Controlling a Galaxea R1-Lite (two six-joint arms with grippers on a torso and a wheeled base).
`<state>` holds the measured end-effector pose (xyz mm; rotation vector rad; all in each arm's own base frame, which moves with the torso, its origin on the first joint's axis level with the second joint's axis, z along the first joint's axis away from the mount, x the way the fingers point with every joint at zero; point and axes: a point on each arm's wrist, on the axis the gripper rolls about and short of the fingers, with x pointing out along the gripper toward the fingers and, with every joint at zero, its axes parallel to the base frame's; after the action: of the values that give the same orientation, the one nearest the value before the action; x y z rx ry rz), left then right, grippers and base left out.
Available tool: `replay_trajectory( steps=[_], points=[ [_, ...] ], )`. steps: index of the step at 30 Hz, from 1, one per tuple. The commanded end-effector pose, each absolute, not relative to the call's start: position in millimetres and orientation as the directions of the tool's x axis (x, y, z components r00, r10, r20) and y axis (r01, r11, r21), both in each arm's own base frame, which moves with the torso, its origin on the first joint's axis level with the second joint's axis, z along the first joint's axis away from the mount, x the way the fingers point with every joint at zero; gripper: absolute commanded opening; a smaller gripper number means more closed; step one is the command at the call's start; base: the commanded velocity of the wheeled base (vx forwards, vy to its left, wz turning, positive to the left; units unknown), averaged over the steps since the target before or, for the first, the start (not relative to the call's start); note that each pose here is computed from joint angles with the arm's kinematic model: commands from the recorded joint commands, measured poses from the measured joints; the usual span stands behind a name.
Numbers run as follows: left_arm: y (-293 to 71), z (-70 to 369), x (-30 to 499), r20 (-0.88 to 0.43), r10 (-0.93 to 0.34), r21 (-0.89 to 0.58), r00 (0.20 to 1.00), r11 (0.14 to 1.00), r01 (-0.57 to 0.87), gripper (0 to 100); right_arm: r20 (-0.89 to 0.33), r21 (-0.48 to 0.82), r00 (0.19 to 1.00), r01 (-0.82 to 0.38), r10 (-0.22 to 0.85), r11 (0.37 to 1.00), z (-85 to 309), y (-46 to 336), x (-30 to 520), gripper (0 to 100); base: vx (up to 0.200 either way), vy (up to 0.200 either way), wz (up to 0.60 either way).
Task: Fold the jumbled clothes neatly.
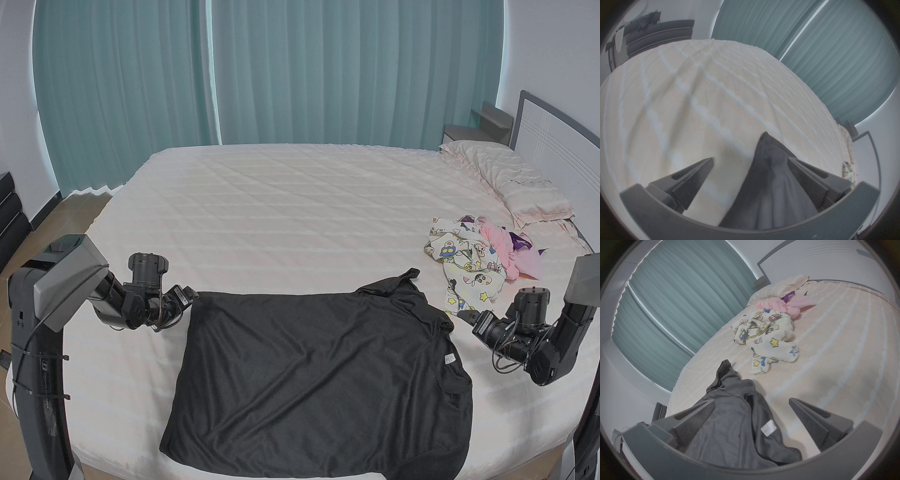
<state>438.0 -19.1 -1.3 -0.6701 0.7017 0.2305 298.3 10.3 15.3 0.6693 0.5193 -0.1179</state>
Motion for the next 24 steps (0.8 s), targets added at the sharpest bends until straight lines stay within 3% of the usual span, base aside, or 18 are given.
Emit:
replay_trajectory(
  steps=[1,8,16,24],
  points=[
    [-18,57,373,-0.618,-0.15,-0.626,0.772,0.687,-0.368,100,-0.421,0.6,0.893,0.145,0.157,0.787,61,42,354,100,0.0,0.0,0.0],
    [-32,56,332,-0.629,-0.213,-0.693,0.748,0.589,-0.415,100,-0.462,0.716,0.868,0.243,0.184,0.654,68,77,420,100,0.0,0.0,0.0],
    [-40,37,310,-0.612,-0.32,-0.749,0.724,0.528,-0.4,100,-0.53,0.76,0.822,0.352,0.208,0.546,37,105,462,100,0.0,0.0,0.0],
    [-41,33,299,-0.596,-0.392,-0.787,0.701,0.456,-0.415,100,-0.579,0.72,0.795,0.393,0.182,0.572,14,132,471,100,0.0,0.0,0.0]
  ],
)
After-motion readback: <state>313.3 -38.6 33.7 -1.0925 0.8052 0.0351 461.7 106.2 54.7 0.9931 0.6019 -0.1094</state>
